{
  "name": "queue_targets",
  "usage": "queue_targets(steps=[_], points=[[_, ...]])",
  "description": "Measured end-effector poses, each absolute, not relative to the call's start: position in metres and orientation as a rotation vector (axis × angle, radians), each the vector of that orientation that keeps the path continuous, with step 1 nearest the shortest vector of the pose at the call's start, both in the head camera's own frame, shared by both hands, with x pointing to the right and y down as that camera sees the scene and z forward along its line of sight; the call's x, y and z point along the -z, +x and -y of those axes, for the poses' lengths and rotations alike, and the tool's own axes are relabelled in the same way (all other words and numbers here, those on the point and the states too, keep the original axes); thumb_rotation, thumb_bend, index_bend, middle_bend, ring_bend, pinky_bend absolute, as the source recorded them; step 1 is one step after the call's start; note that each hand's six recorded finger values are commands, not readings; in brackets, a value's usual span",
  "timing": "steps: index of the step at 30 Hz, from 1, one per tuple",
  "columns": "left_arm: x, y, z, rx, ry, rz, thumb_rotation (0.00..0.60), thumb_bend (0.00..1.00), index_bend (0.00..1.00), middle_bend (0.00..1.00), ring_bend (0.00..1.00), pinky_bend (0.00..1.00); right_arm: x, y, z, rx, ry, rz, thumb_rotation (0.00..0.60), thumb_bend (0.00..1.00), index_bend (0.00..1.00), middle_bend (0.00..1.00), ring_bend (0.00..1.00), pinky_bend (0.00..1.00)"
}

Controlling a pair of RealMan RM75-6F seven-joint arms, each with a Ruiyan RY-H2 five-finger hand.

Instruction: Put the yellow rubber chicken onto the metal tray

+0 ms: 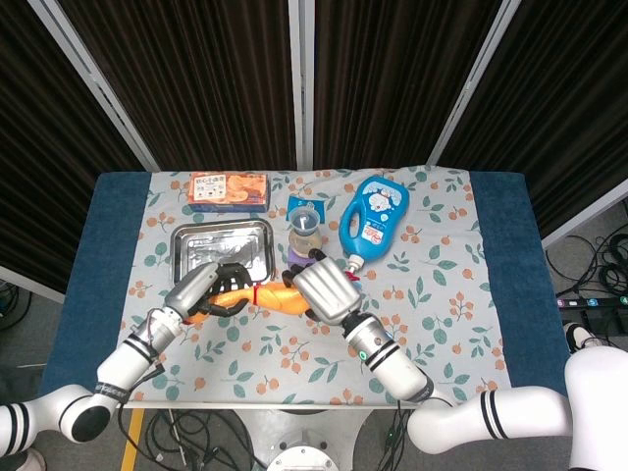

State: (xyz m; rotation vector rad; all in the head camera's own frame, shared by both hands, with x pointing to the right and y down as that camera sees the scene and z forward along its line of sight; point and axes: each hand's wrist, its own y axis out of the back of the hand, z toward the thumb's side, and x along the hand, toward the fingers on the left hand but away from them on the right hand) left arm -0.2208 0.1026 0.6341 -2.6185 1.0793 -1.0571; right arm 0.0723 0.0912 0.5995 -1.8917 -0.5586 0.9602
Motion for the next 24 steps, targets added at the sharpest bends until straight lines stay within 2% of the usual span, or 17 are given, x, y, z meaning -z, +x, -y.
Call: queue_targets(steps=[1, 2, 4, 8, 15, 21, 24], points=[[-0.6343, -0.2211, -0.1024, 1.059, -2.619, -1.080, 0.600, 0.79, 0.74, 0.79, 0.72, 0.86, -0.5988, 0.0736, -0.0901, -0.964, -1.879, 0.563, 0.600, 0.03, 0.41, 0.53, 0.31, 0.20], [-0.6345, -0.2213, -0.1022, 1.060, -2.621, -1.082, 0.600, 0.79, 0.74, 0.79, 0.72, 0.86, -0.5981, 0.0749, -0.0891, -0.967, -1.864, 0.566, 0.600, 0.01, 0.37, 0.50, 0.28, 0.20], [-0.6349, -0.2219, -0.1015, 1.063, -2.624, -1.086, 0.600, 0.79, 0.74, 0.79, 0.72, 0.86, -0.5965, 0.0776, -0.0877, -0.975, -1.831, 0.571, 0.600, 0.00, 0.24, 0.39, 0.21, 0.20], [-0.6344, -0.2223, -0.1008, 1.064, -2.625, -1.086, 0.600, 0.79, 0.74, 0.79, 0.72, 0.86, -0.5964, 0.0798, -0.0891, -0.991, -1.821, 0.558, 0.600, 0.00, 0.13, 0.29, 0.17, 0.19], [-0.6343, -0.2242, -0.0997, 1.068, -2.627, -1.092, 0.600, 0.79, 0.74, 0.79, 0.72, 0.86, -0.5936, 0.0813, -0.0881, -1.008, -1.812, 0.547, 0.600, 0.00, 0.02, 0.18, 0.13, 0.18], [-0.6345, -0.2244, -0.0987, 1.070, -2.628, -1.093, 0.600, 0.79, 0.74, 0.79, 0.72, 0.86, -0.5958, 0.0790, -0.0896, -1.016, -1.821, 0.531, 0.600, 0.00, 0.02, 0.24, 0.13, 0.18], [-0.6348, -0.2243, -0.0983, 1.074, -2.629, -1.091, 0.600, 0.79, 0.74, 0.79, 0.72, 0.86, -0.5986, 0.0745, -0.0931, -1.013, -1.835, 0.517, 0.600, 0.00, 0.06, 0.28, 0.14, 0.18]])
